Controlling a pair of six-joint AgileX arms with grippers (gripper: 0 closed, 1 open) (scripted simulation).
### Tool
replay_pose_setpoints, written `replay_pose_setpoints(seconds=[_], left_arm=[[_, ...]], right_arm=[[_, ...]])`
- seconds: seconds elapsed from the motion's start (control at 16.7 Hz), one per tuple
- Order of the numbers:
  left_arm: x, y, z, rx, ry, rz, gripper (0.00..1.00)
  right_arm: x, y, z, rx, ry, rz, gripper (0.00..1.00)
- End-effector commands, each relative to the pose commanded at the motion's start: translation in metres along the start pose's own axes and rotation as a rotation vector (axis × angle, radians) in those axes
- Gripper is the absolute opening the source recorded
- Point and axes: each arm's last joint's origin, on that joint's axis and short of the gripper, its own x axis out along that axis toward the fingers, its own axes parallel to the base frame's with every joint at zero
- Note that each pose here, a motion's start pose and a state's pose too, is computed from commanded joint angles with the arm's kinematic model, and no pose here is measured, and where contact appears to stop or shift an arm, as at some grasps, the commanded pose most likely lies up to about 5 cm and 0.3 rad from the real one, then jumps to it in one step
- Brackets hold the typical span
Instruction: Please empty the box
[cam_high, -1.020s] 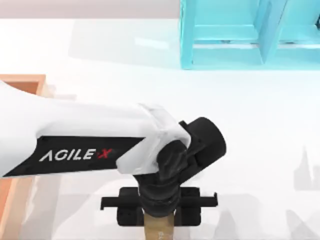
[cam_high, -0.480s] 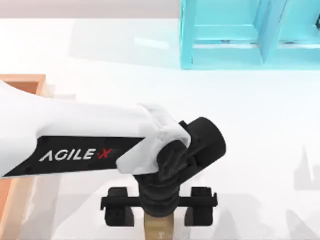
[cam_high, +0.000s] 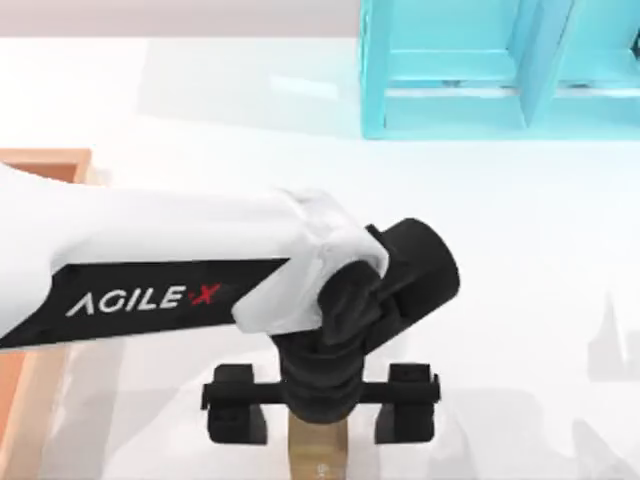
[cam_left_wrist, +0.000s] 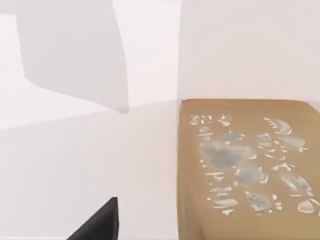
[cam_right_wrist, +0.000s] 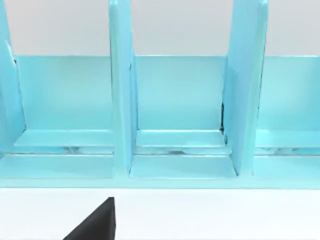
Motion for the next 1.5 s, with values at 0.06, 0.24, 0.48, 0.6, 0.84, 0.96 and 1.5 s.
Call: replay_pose_setpoints(seconds=[0.06,0.24,0.48,0.6,0.84,0.96,1.5], left_arm=[[-0.009,0.000,0.000,0.001,0.002,0.003,1.00],[-0.040,0.000,-0.001,0.004,0.005,0.007,1.00],[-0.063,0.002,-0.001,0.004,0.000,0.001,1.00],[-0.063,0.002,-0.001,0.004,0.000,0.001,1.00],[-0.062,0.006,0.009,0.001,0.005,0.007,1.00],[-0.064,0.018,0.031,0.000,0.009,0.012,1.00],[-0.086,0.217,0.166,0.008,0.028,0.008,1.00]], right_arm=[[0.000,0.000,0.000,0.000,0.000,0.000,1.00],[0.000,0.000,0.000,0.000,0.000,0.000,1.00],[0.000,0.000,0.000,0.000,0.000,0.000,1.00],[0.000,0.000,0.000,0.000,0.000,0.000,1.00],[0.000,0.000,0.000,0.000,0.000,0.000,1.00],[0.000,0.000,0.000,0.000,0.000,0.000,1.00],[0.000,0.000,0.000,0.000,0.000,0.000,1.00]])
